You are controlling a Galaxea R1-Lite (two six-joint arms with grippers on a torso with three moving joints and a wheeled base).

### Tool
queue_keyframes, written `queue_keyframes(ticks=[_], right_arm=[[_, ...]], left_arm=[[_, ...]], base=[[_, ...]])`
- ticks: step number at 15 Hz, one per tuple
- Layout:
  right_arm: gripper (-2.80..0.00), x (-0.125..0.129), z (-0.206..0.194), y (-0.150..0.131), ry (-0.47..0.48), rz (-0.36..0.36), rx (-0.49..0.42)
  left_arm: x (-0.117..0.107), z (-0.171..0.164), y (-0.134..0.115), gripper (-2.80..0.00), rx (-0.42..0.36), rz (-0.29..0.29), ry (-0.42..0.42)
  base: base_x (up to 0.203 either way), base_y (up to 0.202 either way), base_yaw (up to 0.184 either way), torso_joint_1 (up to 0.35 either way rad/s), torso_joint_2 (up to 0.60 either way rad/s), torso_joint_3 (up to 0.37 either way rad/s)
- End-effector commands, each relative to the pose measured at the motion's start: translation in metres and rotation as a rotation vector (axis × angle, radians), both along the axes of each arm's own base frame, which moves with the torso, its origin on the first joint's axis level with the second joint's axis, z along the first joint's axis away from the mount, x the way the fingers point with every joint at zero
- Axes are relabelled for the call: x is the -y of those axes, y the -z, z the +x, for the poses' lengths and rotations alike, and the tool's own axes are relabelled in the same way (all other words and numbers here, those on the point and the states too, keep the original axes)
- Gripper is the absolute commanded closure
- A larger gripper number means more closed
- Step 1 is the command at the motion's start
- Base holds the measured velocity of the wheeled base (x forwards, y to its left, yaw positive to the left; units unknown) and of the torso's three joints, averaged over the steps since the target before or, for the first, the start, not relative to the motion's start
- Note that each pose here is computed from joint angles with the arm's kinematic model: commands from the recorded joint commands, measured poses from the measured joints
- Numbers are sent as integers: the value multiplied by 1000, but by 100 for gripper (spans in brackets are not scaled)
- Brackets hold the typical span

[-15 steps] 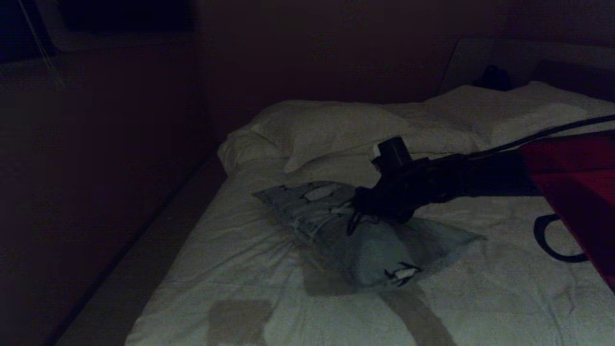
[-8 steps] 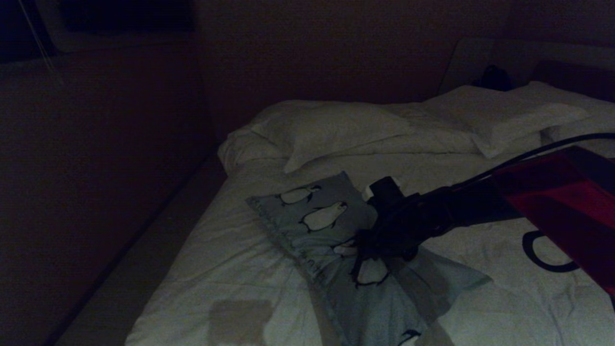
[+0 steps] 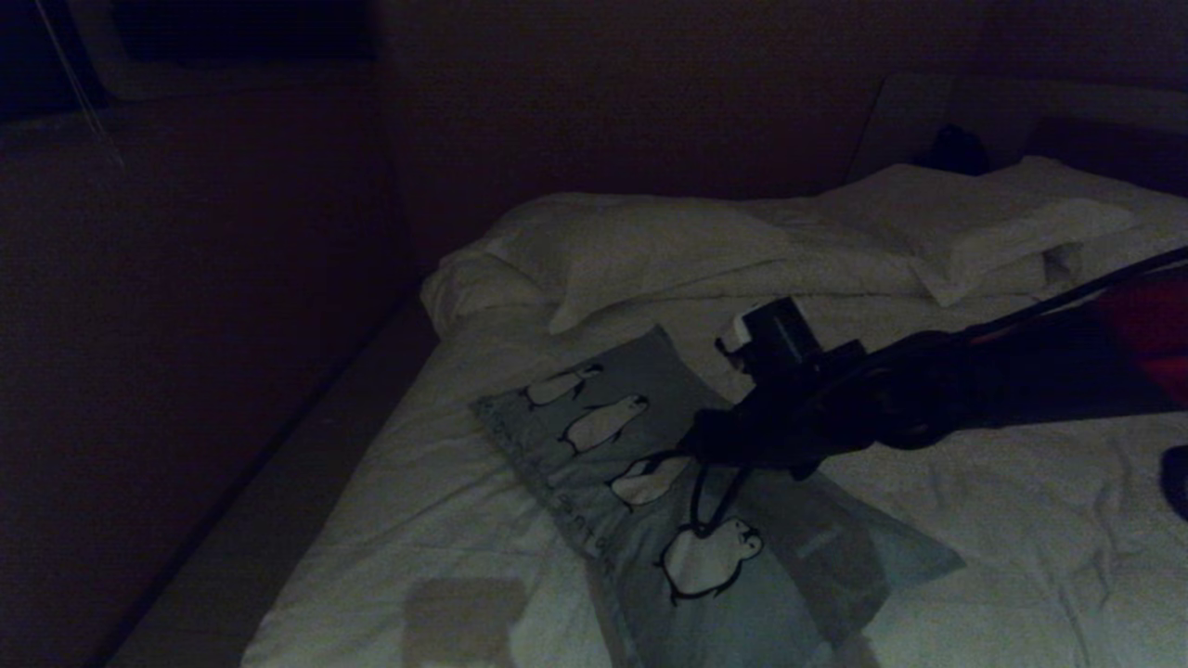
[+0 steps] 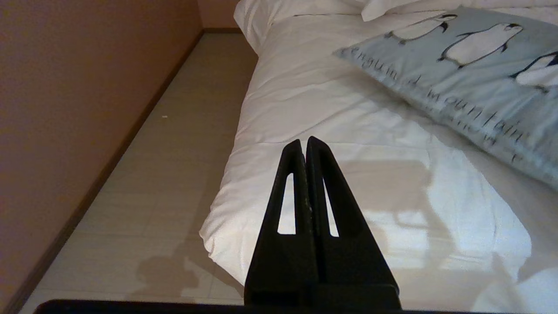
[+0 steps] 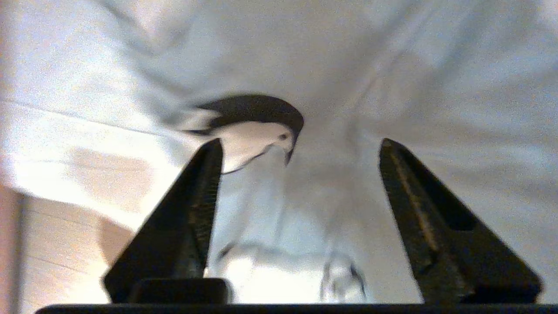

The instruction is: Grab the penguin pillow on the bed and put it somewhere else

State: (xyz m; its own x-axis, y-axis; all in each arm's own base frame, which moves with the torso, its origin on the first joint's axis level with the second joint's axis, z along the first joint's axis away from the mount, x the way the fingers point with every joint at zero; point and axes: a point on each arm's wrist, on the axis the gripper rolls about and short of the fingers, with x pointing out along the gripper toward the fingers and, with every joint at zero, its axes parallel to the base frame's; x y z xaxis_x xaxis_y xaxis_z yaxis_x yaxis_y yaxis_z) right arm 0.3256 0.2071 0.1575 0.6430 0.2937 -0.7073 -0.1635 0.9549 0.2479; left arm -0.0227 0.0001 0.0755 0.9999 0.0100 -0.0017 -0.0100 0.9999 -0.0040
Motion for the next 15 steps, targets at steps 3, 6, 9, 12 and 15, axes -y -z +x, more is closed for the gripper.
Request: queue_keyframes(ticks=[3, 6, 9, 12, 15], right_arm=[[-280, 36, -67, -106, -9, 127, 198], [-280, 78, -116, -156, 72, 156, 326], [-280, 127, -164, -179, 199, 188, 407], [-280, 175, -208, -178, 393, 194, 483], [-280, 202, -264, -173, 533, 200, 593]], left_arm=[[0, 0, 0, 0, 0, -1, -1], [0, 0, 0, 0, 0, -1, -1], [0, 0, 0, 0, 0, -1, -1], [0, 0, 0, 0, 0, -1, -1], [0, 0, 0, 0, 0, -1, -1]], base=[[0, 0, 0, 0, 0, 0], [0, 0, 0, 0, 0, 0], [0, 0, 0, 0, 0, 0], [0, 0, 0, 0, 0, 0], [0, 0, 0, 0, 0, 0]])
